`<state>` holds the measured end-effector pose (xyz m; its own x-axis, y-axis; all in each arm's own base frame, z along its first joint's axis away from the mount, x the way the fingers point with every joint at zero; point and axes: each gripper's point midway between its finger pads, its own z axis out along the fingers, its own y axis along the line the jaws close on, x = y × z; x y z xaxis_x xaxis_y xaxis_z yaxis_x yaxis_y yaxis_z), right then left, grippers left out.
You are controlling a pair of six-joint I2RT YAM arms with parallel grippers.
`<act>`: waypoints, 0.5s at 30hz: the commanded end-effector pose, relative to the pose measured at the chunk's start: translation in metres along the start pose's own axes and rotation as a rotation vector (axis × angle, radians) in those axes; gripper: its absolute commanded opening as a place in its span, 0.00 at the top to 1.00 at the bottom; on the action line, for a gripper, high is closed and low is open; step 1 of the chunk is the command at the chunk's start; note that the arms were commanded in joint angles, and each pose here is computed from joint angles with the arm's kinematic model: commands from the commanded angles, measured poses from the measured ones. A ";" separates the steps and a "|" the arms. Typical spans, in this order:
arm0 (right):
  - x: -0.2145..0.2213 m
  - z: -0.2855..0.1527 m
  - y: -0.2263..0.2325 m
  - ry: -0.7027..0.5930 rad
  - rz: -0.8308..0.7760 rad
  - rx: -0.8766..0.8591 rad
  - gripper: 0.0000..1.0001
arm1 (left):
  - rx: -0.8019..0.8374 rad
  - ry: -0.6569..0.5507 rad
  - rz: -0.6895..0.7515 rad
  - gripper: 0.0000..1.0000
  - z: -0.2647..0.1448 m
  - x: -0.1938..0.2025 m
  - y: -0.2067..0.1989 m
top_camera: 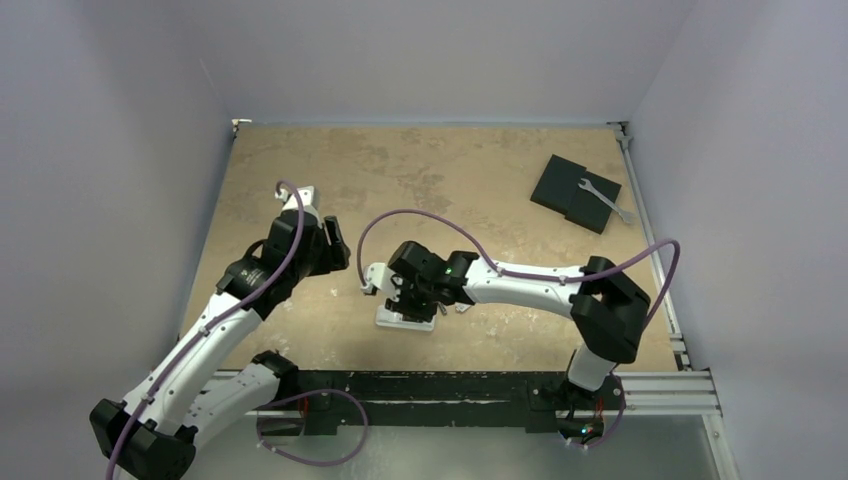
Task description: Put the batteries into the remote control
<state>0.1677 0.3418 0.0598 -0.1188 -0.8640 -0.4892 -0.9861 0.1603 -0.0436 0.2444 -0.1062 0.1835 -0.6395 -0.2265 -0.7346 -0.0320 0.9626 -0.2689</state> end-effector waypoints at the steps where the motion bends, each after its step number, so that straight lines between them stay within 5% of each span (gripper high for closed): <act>1: -0.027 -0.028 -0.011 -0.112 0.097 0.095 0.70 | 0.026 0.000 0.017 0.41 0.004 -0.001 -0.005; 15: -0.024 -0.039 -0.002 -0.178 0.535 0.137 0.70 | 0.115 0.102 -0.033 0.42 0.019 0.028 -0.021</act>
<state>0.1718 0.3405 0.1045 -0.4478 -0.6616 -0.6015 -0.8501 0.5236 0.0570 0.2388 -0.1229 0.1579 -0.7108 -0.2084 -0.6718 0.0087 0.9524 -0.3046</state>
